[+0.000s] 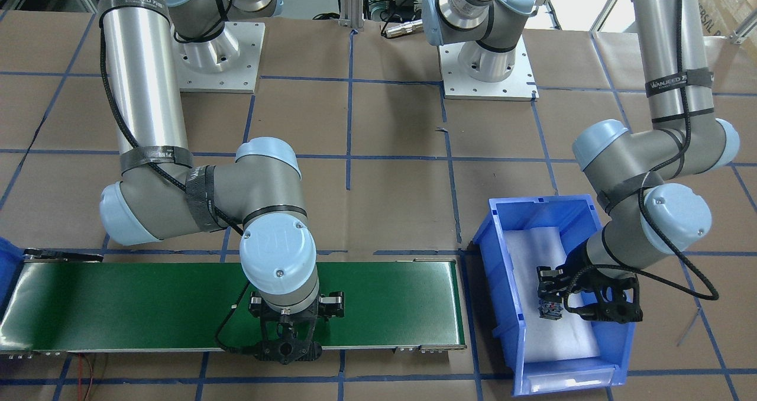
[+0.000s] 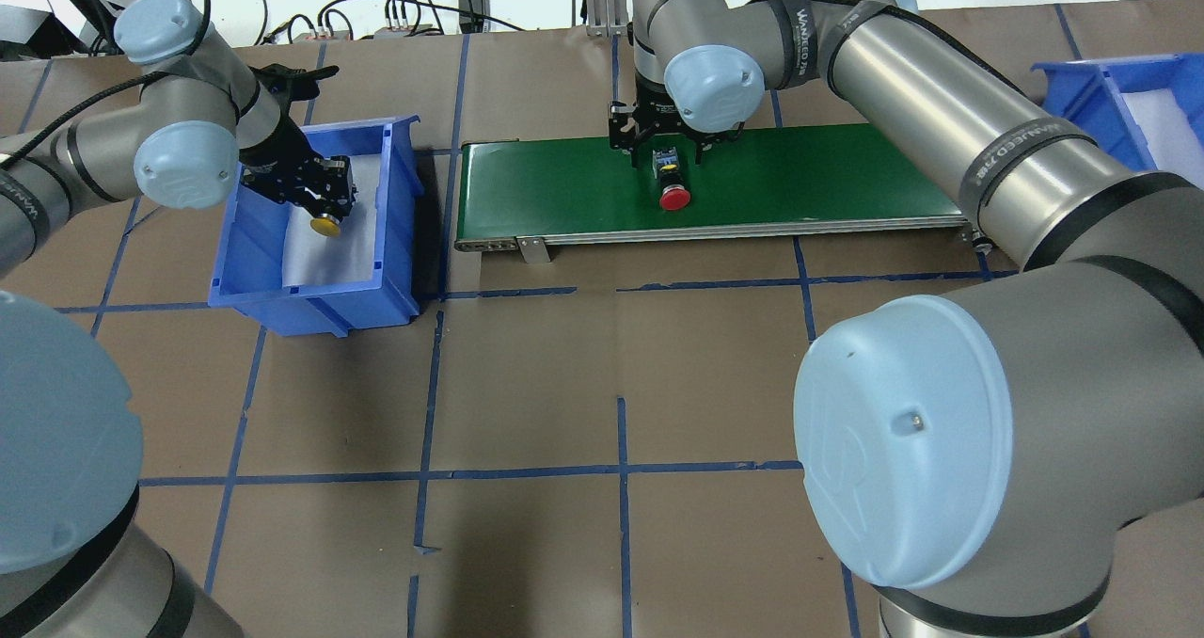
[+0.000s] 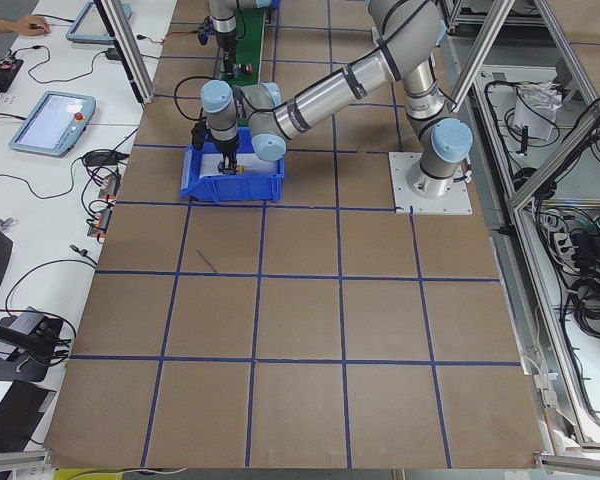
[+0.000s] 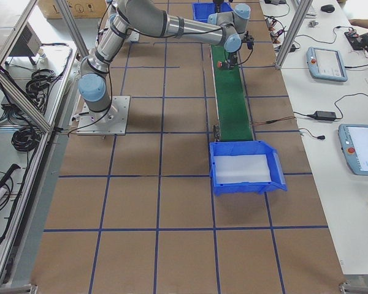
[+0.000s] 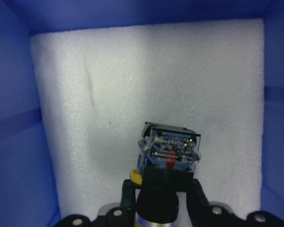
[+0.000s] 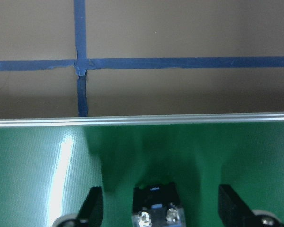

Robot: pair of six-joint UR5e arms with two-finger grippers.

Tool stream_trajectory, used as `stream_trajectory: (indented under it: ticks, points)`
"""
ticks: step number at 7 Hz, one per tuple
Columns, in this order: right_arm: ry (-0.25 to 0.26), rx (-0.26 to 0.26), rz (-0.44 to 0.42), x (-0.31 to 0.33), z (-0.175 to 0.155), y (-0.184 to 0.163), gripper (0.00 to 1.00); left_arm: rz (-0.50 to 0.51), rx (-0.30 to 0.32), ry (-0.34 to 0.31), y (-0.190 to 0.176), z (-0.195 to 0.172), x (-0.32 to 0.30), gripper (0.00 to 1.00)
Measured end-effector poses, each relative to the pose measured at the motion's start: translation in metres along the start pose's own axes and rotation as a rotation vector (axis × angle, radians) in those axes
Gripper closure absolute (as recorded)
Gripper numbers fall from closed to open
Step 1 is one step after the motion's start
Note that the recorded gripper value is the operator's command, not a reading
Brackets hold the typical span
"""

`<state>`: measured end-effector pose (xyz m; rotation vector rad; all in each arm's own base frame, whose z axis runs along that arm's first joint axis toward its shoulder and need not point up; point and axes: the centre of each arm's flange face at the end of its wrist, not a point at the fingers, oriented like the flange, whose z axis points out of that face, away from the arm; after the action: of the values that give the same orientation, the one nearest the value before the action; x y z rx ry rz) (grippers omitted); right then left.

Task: Transport two buttons from left to right
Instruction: 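Grasp the yellow-capped button with the left gripper while the right grasps the red button, then place the yellow button on the conveyor while the right gripper carries red to the bin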

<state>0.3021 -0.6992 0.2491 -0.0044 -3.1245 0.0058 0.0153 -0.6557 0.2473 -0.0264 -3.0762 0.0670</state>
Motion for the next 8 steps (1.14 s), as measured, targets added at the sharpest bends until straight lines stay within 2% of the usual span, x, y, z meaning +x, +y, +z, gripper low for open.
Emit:
stream_trajectory:
  ticks: [1,2,4,6,7,8]
  points:
    - [0.001,-0.008,0.0,0.004,0.001,0.0,0.78,0.005,0.043,-0.012,0.0,-0.029,0.003,0.83]
    - [0.004,-0.021,-0.006,0.006,0.001,0.001,0.91,0.01,0.069,-0.027,0.006,-0.06,0.008,0.83]
    - [0.01,-0.054,-0.023,0.013,0.002,0.002,0.91,0.022,0.089,-0.056,0.023,-0.127,0.032,0.83]
    - [0.008,-0.052,-0.035,0.048,-0.01,-0.01,0.91,-0.007,0.097,-0.053,0.017,-0.175,0.076,0.83]
    - [0.005,-0.05,-0.036,0.083,-0.023,-0.019,0.9,-0.03,0.1,-0.046,0.008,-0.178,0.101,0.83]
    - [0.003,-0.041,-0.038,0.126,-0.037,-0.027,0.9,-0.051,0.095,-0.037,-0.002,-0.164,0.128,0.83]
